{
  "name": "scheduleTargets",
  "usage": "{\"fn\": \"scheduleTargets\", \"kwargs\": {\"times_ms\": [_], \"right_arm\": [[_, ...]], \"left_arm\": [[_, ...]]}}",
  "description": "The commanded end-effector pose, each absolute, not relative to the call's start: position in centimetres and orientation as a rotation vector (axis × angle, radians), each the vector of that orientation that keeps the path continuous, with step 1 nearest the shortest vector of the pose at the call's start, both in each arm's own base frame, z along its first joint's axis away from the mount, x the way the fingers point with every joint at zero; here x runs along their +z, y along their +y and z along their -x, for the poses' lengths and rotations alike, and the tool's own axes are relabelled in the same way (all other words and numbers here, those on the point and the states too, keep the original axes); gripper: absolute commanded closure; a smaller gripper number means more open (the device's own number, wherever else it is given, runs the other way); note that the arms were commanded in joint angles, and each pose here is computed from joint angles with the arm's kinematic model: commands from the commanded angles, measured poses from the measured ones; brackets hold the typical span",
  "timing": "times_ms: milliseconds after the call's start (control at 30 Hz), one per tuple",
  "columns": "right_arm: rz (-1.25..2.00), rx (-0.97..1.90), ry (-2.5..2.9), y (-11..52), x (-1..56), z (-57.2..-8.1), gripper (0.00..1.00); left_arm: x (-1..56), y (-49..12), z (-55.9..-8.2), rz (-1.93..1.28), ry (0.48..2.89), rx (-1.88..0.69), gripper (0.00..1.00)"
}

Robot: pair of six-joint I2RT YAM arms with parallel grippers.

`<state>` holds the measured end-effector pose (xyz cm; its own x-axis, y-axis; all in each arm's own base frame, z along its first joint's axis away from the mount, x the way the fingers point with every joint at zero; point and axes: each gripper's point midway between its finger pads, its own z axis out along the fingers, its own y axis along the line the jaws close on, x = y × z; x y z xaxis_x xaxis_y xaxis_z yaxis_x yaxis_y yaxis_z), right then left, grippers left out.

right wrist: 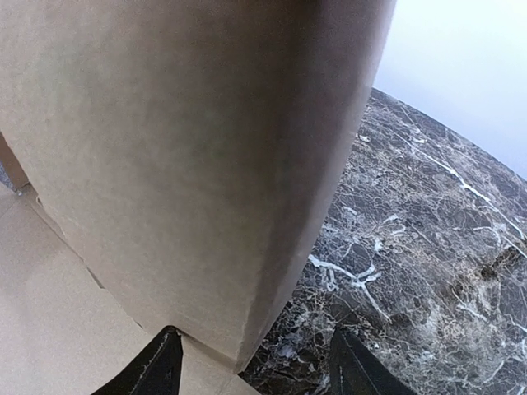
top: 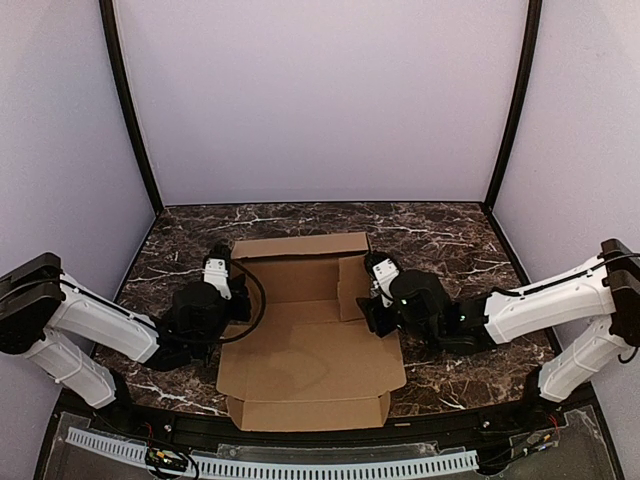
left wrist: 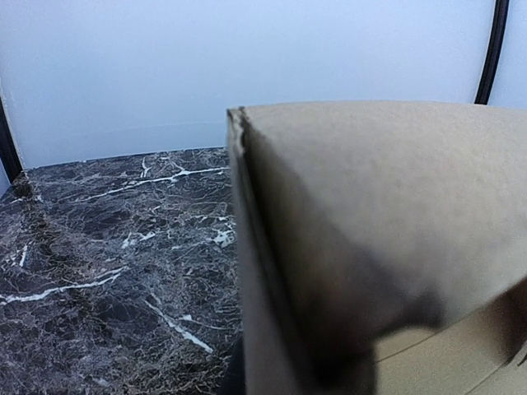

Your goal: Fold the paper box

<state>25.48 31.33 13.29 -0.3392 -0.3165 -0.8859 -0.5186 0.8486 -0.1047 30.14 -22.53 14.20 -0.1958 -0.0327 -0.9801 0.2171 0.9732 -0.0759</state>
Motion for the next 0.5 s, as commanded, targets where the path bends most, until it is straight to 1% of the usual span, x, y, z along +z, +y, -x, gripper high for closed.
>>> {"fn": "scheduleTargets", "kwargs": {"times_ms": [0,200,367,467], "right_arm": [[0.440,0.252,1.851,30.8,15.8,-27.0,0.41],[0.422,0.249,1.808,31.3,16.3,-27.5,0.44],[0.393,0.220,1.791,31.3,16.5,-28.1,0.50],[0.383,0.209,1.777,31.3,16.5,-28.5,0.50]], "left_arm": [[14.1,-23.5,-28.5,-0.213,1.745,-0.235,0.99],[13.7,-23.5,-27.9,-0.228,1.749,-0.208,0.99],[13.8,-23.6,-27.6,-0.249,1.747,-0.184,0.99],[13.9,-23.9,-27.3,-0.262,1.743,-0.177,0.99]]}}
